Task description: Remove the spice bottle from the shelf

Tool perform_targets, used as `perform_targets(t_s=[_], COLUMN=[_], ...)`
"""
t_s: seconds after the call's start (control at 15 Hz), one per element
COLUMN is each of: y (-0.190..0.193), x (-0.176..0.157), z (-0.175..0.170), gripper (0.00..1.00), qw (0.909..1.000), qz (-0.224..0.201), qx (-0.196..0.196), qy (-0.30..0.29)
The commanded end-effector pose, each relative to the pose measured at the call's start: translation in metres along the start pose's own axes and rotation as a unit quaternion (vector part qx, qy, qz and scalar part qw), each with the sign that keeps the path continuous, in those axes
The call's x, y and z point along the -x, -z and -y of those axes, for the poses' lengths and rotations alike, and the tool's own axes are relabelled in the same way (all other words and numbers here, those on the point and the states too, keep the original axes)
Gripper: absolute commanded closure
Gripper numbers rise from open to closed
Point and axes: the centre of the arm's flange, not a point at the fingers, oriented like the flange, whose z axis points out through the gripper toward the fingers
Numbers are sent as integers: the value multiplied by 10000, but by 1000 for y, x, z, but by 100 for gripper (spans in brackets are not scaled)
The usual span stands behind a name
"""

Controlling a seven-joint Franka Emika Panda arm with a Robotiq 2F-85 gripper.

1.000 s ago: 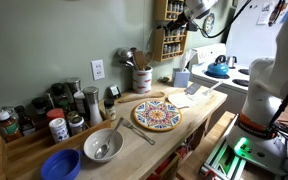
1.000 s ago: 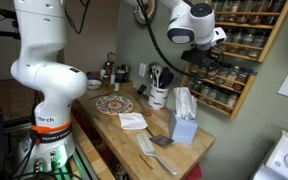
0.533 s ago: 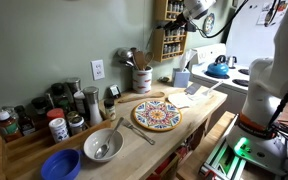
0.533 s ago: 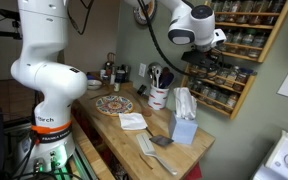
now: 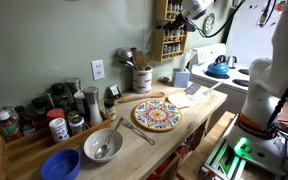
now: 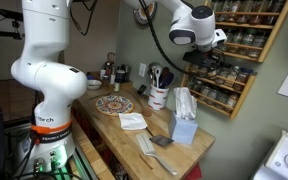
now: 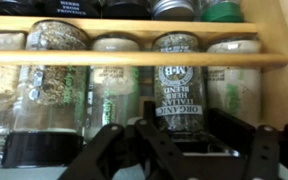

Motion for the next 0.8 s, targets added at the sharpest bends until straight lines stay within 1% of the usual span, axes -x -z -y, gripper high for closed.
perform_targets(t_s=[0.0,0.33,0.73], y=[-4,5,13], x=[1,6,17], z=[-2,9,18], gripper=[68,68,68], qw=[10000,9995,9982], qz=[19,42,-141], qx=[2,18,98], qy=[63,302,566])
